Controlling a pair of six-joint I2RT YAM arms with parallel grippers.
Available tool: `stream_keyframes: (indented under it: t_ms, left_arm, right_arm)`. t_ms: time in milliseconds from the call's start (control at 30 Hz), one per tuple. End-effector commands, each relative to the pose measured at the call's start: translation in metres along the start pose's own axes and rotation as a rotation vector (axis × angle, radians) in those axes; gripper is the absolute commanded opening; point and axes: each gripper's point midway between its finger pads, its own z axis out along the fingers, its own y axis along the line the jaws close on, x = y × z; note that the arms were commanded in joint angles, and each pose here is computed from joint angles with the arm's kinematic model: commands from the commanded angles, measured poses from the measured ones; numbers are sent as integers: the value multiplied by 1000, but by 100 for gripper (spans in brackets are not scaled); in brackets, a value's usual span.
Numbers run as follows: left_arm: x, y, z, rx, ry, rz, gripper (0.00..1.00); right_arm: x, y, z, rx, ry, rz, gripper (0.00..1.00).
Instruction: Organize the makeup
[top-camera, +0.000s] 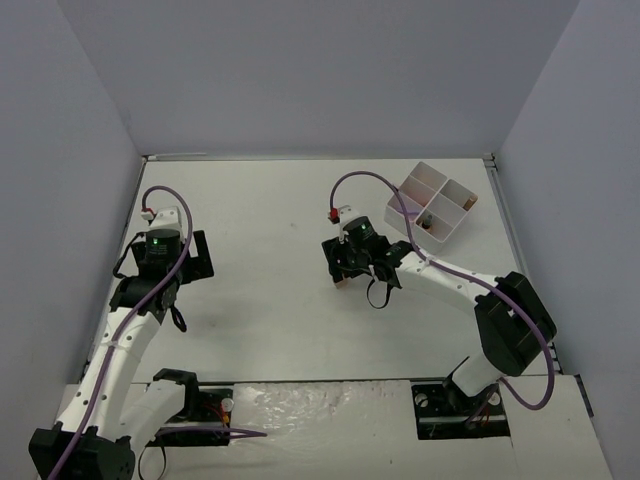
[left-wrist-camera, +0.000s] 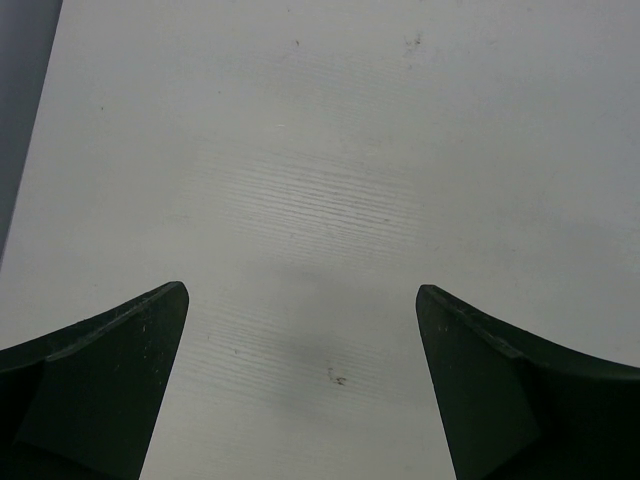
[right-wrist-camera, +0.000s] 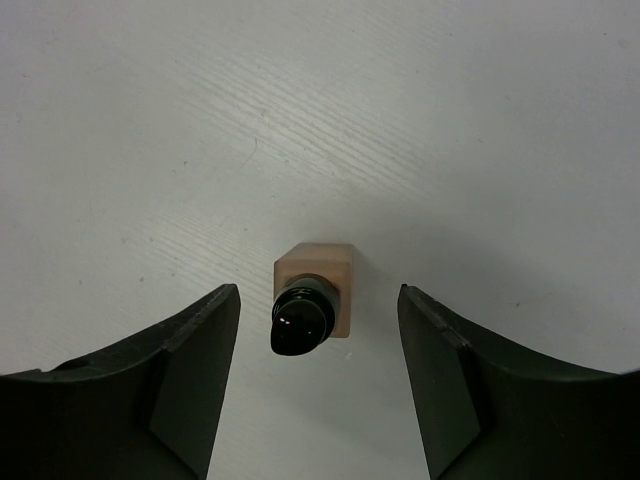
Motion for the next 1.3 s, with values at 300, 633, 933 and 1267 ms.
stream_keyframes:
  t_ms: [300,633,933,1267]
  left_arm:
    - [-23,-3,0,16,-62,-14,97]
    - [-22,-5,3,26,-48,-11,97]
    - [-21,-5,4,27,-45,-10,97]
    - [-21,-6,3,30,-45,-12,97]
  right_arm:
    - [-12,5,8,10,-52,0,56]
    - [-5,0,13,41,-42,-2,48]
    - [-1,2,16,32,-28,-3,24]
    - [-25,-15,-10,88,-112,22,0]
